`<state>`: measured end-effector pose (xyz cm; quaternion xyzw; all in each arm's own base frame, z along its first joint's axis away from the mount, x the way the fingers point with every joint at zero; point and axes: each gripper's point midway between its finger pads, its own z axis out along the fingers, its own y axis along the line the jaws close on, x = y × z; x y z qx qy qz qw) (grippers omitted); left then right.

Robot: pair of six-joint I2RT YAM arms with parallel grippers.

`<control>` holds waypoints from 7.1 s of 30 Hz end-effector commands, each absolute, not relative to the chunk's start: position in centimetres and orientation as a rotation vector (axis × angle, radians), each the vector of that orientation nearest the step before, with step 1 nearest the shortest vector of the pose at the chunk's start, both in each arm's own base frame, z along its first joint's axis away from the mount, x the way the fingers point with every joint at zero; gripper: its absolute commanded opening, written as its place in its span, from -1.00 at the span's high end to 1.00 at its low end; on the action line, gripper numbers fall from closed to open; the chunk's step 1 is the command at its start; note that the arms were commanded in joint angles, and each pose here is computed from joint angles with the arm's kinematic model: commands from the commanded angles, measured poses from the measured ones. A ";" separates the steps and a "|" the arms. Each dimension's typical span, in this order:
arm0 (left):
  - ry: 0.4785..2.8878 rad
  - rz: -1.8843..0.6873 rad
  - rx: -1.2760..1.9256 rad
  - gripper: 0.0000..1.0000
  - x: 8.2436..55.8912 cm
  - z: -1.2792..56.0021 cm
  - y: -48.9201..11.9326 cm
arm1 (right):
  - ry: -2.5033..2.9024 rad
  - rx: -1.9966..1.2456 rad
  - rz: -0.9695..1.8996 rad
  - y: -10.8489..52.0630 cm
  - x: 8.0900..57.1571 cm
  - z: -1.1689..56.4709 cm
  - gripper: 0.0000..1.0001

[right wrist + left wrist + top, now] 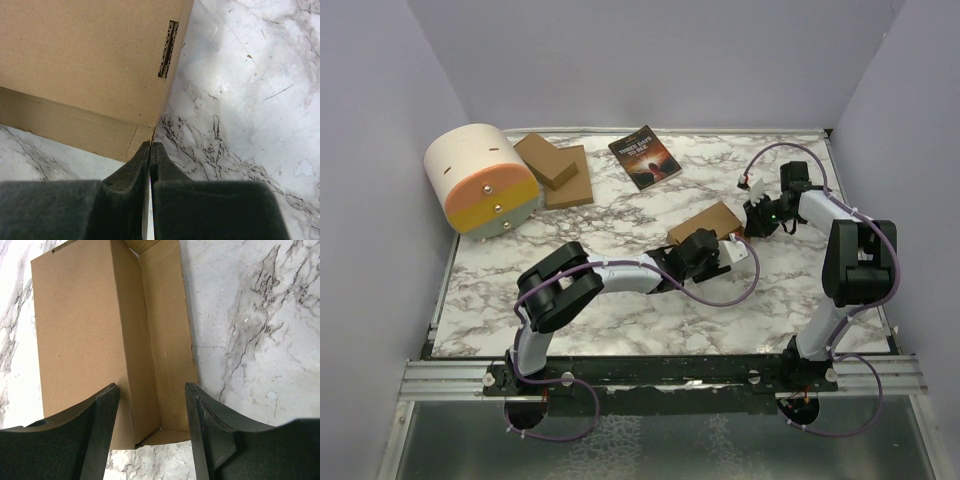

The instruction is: Fold the paper box

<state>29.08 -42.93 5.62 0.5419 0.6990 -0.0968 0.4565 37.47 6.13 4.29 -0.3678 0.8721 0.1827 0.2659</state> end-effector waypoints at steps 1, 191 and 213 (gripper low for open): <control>1.896 -0.286 1.476 -0.14 25.8 0.6 -40.9 | 2.344 -1.000 0.527 6.9 37.4 4.3 0.97; 2.218 -0.888 0.830 -0.17 40.1 4.6 -36.6 | 2.178 -0.875 0.673 9.5 36.2 4.5 0.92; 2.224 -0.900 0.828 -0.16 40.1 4.5 -36.7 | 2.177 -0.894 0.665 9.5 35.6 4.1 0.91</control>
